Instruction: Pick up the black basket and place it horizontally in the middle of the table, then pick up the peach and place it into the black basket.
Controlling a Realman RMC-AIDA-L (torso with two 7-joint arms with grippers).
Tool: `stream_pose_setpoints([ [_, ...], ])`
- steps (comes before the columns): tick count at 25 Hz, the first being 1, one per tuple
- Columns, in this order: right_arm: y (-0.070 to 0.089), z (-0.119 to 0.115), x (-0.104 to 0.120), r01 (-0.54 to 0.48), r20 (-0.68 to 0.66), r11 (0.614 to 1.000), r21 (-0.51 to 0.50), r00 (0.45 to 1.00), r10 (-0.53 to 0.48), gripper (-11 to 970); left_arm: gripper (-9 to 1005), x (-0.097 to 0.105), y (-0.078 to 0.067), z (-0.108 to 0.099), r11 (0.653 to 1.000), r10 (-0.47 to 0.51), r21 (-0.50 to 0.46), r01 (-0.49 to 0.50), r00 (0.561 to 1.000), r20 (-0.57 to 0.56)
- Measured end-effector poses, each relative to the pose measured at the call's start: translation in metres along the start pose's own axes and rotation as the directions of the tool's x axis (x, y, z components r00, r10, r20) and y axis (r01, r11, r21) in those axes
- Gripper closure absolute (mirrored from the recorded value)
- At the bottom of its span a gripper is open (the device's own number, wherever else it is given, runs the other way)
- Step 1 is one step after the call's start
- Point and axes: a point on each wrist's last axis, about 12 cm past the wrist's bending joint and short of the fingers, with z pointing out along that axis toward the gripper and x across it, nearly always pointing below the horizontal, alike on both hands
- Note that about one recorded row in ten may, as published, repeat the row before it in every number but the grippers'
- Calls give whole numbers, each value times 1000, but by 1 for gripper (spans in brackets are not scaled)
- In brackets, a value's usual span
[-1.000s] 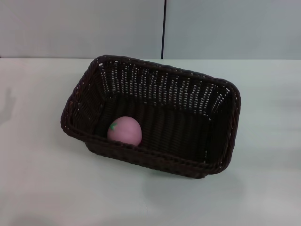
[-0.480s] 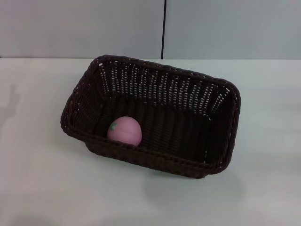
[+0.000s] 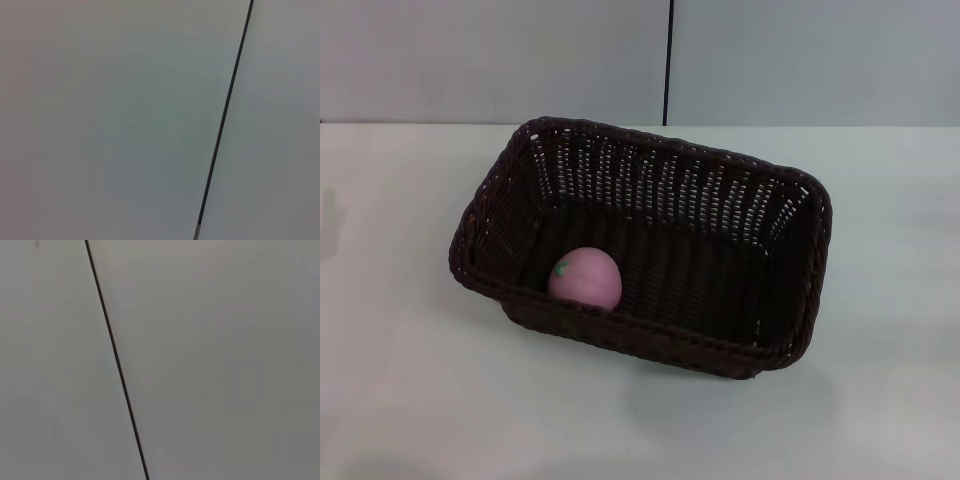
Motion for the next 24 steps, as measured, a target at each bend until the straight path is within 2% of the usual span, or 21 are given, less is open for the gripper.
stream_pose_setpoints([
  [8,0,2,-2,11,8,1000,-8,1000,-11,515,160,2,-3,-7,1000,-27,-11,27,1000,-3],
  [24,6,0,3,-18,-1,1000,-6,1000,18,515,162,3,-10,5,999,-24,23,24,1000,-2],
])
